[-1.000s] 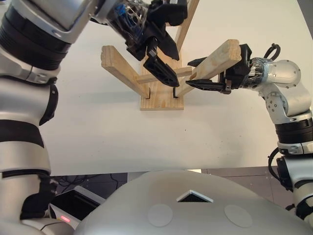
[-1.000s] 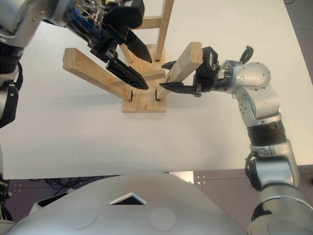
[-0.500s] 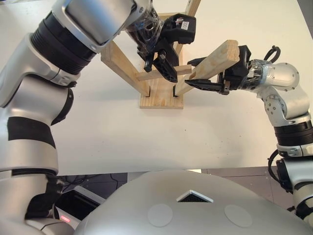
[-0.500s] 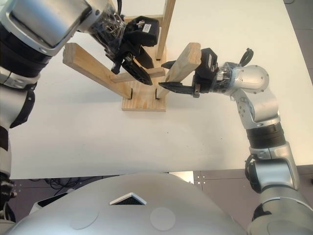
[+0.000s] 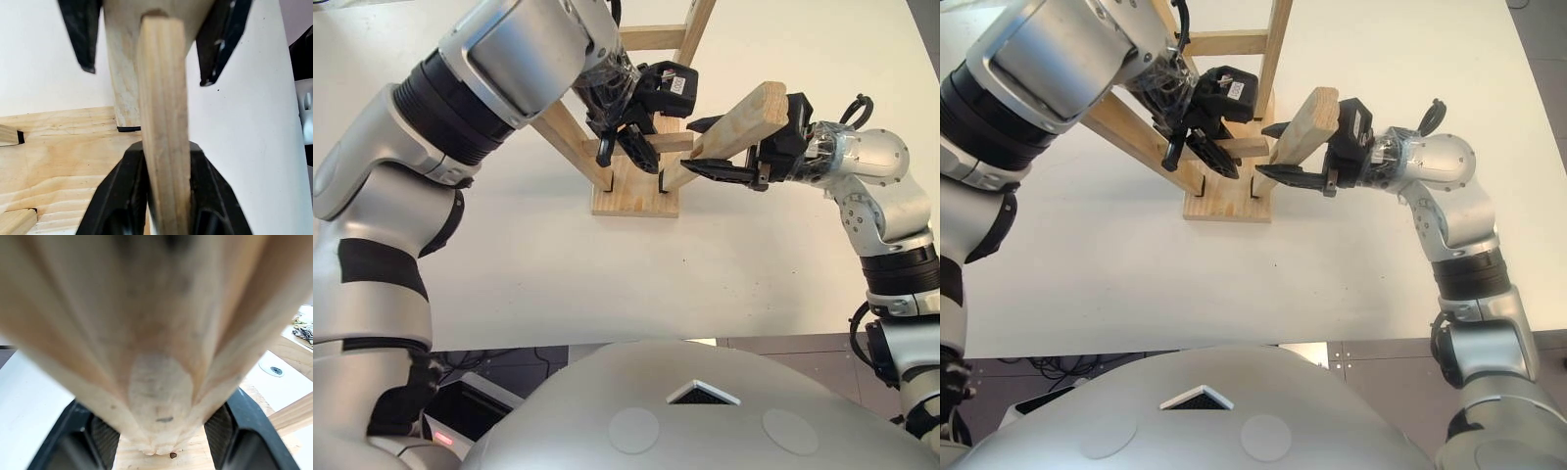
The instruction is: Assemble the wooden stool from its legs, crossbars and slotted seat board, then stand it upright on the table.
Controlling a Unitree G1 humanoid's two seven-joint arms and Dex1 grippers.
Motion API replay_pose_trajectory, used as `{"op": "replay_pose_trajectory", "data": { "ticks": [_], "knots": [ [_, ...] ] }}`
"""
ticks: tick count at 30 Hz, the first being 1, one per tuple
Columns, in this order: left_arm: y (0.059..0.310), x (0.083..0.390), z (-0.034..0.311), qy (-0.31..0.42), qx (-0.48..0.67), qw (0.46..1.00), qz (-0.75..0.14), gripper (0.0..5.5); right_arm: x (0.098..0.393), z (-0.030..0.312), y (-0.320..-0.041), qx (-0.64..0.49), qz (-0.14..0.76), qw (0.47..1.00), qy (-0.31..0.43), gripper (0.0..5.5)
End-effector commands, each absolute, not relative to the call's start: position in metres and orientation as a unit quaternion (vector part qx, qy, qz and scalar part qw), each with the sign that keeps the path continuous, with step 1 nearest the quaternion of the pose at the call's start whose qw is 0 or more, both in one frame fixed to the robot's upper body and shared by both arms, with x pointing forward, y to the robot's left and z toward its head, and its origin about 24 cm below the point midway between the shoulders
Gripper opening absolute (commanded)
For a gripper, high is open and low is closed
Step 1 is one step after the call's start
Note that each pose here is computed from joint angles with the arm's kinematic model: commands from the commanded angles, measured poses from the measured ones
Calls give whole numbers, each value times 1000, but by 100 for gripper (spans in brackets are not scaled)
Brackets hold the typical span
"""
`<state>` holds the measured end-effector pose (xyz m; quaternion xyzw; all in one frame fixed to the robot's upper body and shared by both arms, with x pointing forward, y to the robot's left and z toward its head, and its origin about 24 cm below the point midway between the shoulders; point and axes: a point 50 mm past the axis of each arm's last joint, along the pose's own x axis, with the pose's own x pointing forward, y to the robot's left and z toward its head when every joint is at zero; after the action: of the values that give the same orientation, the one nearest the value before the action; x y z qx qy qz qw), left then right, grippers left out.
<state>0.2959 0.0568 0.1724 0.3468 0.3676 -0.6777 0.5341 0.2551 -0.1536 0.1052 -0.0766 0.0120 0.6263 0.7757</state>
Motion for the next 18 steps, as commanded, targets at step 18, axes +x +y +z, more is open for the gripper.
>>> {"op": "replay_pose_trajectory", "data": {
  "ticks": [18],
  "knots": [
    [57,286,113,428,361,502,-659,73,246,75,-123,-101,614,776,108,204]
  ]
}}
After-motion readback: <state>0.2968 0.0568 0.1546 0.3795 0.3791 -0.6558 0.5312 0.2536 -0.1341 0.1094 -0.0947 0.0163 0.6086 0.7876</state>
